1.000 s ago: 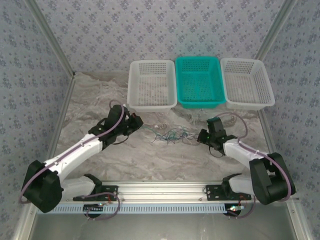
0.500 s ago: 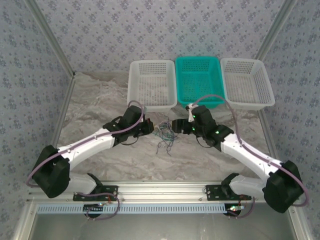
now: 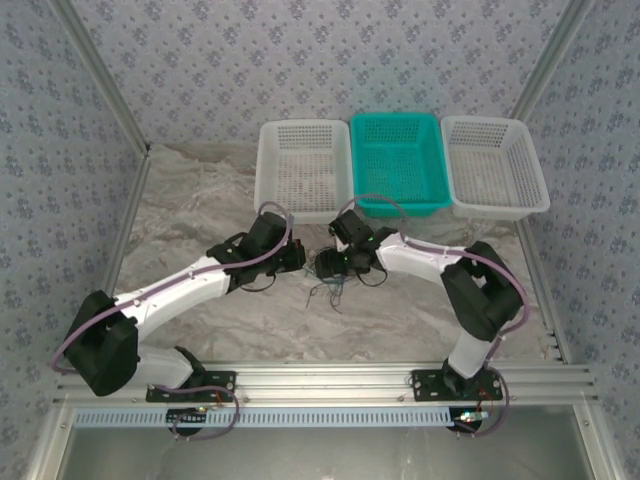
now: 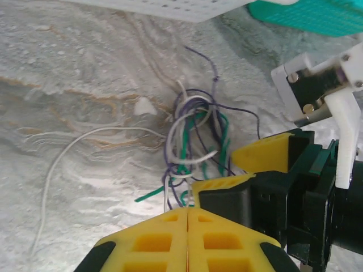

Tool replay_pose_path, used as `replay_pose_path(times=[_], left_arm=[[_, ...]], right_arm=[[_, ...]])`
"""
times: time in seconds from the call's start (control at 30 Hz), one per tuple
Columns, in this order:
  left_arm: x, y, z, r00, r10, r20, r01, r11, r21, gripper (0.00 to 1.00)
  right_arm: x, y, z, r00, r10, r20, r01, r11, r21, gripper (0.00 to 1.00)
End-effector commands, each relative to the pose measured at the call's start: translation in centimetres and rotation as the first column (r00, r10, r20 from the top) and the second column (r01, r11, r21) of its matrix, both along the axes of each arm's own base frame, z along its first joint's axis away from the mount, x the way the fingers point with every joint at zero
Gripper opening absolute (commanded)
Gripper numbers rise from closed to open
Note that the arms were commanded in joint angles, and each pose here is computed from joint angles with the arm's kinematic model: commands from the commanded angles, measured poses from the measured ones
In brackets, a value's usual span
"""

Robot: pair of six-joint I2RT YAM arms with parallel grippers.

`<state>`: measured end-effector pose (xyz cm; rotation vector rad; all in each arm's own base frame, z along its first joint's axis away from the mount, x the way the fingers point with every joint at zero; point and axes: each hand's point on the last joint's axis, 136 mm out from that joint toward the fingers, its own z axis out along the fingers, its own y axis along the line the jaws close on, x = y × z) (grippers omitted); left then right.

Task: Untangle the cables

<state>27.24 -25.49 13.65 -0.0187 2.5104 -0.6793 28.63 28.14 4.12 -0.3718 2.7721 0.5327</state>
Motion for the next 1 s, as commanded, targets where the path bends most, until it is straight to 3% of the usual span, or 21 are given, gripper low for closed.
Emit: replay_pose_path(times=[0.0,0.17,0.3,0.33,0.47,0.63,0.77,0.97], left_arm=[[0.5,1.9,1.2,0.996,0.078,0.044,-0.080,0.995,0.065,0.00],[0.6,4.0,0.7,0.986,0.164,0.040,-0.168,0.979,0.118,0.00],[0.5,5.4,0.4,0.977,0.211,0.034,-0.214,0.966,0.146,0.00],[0.5,5.9,0.5,0.974,0.226,0.035,-0.228,0.962,0.150,0.00],[0.3,10.0,0.7,0.935,0.353,0.043,-0.355,0.919,0.174,0.00],[-0.2,15.8,1.9,0.860,0.510,0.039,-0.511,0.858,0.055,0.00],[-0.6,18.8,3.1,0.828,0.558,0.048,-0.558,0.830,-0.021,0.00],[-0.9,21.0,3.9,0.818,0.574,0.048,-0.575,0.817,0.039,0.00]], right_arm=[[-1.1,0.2,-1.3,0.997,0.022,-0.073,-0.022,1.000,0.001,0.62],[-0.6,-2.2,-3.4,0.995,-0.065,-0.082,0.059,0.996,-0.066,0.27],[0.2,-4.0,-3.5,0.987,-0.137,-0.082,0.134,0.990,-0.032,0.02],[0.4,-4.5,-3.4,0.985,-0.154,-0.079,0.153,0.988,-0.023,0.00],[1.3,-7.7,-2.7,0.960,-0.270,-0.069,0.272,0.962,0.015,0.00],[1.4,-13.1,-3.2,0.874,-0.467,-0.133,0.480,0.873,0.091,0.00],[0.7,-16.3,-4.1,0.805,-0.569,-0.168,0.588,0.803,0.099,0.00],[0.3,-20.7,-3.6,0.665,-0.725,-0.182,0.747,0.650,0.140,0.00]])
